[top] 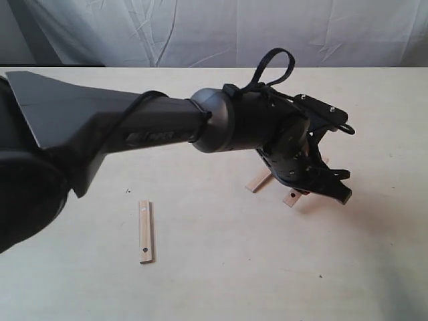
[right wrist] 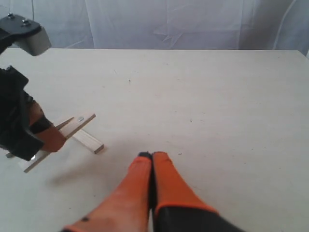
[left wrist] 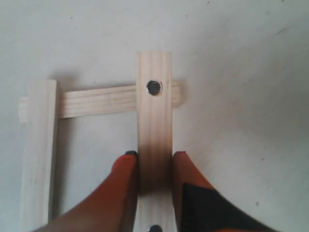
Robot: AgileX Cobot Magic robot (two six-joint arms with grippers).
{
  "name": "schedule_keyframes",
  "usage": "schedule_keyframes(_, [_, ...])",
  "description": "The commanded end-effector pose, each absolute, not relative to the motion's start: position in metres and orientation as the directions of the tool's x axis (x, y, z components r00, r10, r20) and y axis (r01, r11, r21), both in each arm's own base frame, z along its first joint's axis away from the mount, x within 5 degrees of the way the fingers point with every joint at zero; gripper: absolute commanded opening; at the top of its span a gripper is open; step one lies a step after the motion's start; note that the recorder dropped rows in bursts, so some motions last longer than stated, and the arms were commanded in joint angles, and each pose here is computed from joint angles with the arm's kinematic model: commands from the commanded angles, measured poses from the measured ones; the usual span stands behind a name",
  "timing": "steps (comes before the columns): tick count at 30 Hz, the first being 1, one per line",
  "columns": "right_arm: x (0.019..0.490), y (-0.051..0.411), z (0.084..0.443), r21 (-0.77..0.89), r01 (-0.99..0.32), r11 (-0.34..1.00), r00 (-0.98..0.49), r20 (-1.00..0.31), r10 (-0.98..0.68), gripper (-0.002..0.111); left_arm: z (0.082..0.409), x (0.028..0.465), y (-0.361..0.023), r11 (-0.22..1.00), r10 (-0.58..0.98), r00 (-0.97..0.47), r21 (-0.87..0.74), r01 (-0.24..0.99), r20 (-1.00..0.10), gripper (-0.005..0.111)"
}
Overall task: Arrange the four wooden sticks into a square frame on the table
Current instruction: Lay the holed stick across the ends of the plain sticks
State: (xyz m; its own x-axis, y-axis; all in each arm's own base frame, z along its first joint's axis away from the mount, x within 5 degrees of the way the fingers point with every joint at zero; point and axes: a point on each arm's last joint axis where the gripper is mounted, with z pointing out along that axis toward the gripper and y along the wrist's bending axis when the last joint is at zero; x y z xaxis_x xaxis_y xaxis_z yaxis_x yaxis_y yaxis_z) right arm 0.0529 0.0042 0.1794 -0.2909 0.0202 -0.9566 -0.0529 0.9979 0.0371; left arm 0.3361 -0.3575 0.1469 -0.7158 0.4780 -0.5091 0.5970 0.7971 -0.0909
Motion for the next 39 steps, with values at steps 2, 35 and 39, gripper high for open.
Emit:
schedule_keyframes(2, [0.053,0.004,0.180,0.033,-0.046,0.998,-0.274,-0.961,0.019,0.000,0.136,0.335,-0.359,0.795,0.487,-0.725,-0.098,0.599,-0.486,0.000])
schedule_keyframes(35, [0.053,0.004,0.180,0.029,-0.046,0.999,-0.274,-0.962,0.015,0.000,0.220,0.334,-0.313,0.784,0.561,-0.726,-0.027,0.620,-0.397,0.006])
schedule_keyframes(39, [0.053,0.004,0.180,0.029,-0.046,0.999,-0.274,-0.962,0.015,0.000,0.248,0.336,-0.289,0.808,0.529,-0.742,-0.022,0.588,-0.412,0.000])
